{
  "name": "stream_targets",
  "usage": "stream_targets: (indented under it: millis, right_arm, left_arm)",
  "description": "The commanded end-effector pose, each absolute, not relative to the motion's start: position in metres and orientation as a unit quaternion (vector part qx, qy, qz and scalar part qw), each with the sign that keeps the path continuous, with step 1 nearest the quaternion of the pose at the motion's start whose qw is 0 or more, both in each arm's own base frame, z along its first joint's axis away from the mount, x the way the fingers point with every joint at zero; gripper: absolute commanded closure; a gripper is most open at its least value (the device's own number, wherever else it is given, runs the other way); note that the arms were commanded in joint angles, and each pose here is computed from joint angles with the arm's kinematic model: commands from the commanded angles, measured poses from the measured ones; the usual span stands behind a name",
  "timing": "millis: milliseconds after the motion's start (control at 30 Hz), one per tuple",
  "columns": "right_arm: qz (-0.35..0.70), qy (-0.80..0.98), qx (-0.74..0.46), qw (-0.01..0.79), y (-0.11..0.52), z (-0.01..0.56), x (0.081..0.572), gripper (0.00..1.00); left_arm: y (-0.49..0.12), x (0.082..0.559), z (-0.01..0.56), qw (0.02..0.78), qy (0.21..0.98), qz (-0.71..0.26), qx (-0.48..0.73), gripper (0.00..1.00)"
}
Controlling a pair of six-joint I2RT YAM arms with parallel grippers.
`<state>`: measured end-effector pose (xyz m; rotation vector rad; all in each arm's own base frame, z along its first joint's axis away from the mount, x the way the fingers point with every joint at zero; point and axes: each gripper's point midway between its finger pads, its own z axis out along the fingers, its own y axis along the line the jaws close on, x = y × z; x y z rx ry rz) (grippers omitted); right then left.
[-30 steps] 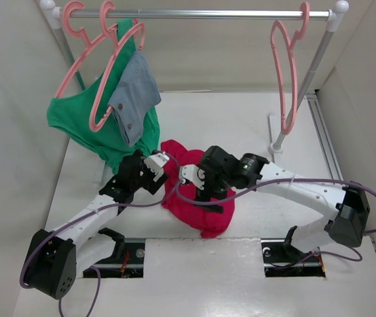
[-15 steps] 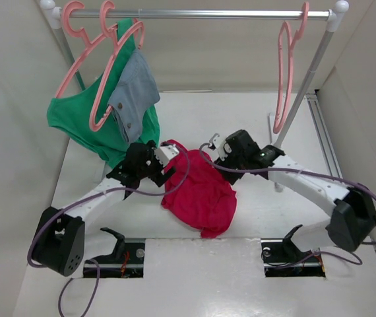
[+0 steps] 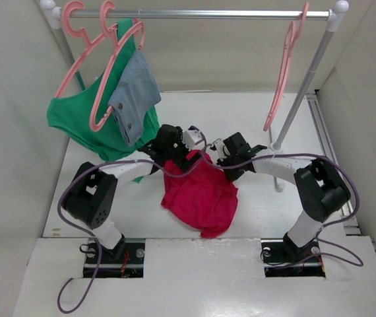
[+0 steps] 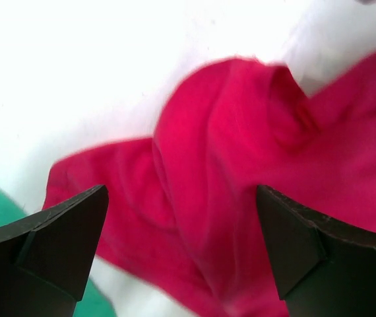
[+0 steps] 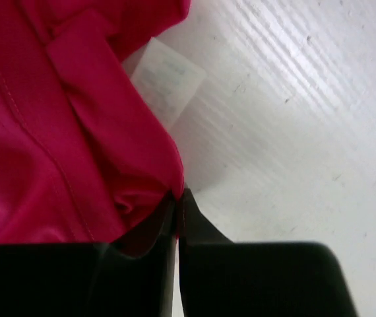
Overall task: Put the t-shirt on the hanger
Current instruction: Move the tshirt to the center of the board
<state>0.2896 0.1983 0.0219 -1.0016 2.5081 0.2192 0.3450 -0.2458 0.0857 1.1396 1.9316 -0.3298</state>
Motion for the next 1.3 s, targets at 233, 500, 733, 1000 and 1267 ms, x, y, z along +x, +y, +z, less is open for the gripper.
stream_targets:
  millis: [233,500,733,1000,1267]
  right_arm:
    - [0.11,0.906,-0.34,0.229,0.182,0.021,0.275,1.0]
    - [0.112,0.907,-0.351,0.204,0.18,0.028,0.267,1.0]
    - [0.105,0.919,-0.317,0.209,0.156,0.044,0.272,1.0]
    - [0.095,0.94,-0.228,0.236,0.111,0.06,0.279,1.0]
    - [0.1,0.941,-0.197,0.257,0.108,0.067,0.267,1.0]
  left_arm:
    - [-0.322,0.385,0.101,0.45,0.732,-0.164,0.485,0.12]
    - [-0.332,0.39,0.067,0.415,0.732,-0.159,0.517,0.04]
    - [-0.341,0.376,0.052,0.381,0.726,-0.156,0.551,0.51]
    - [-0.321,0.41,0.077,0.419,0.783,-0.131,0.442,1.0]
    - [-0.29,0.448,0.155,0.436,0.794,-0.125,0.405,1.0]
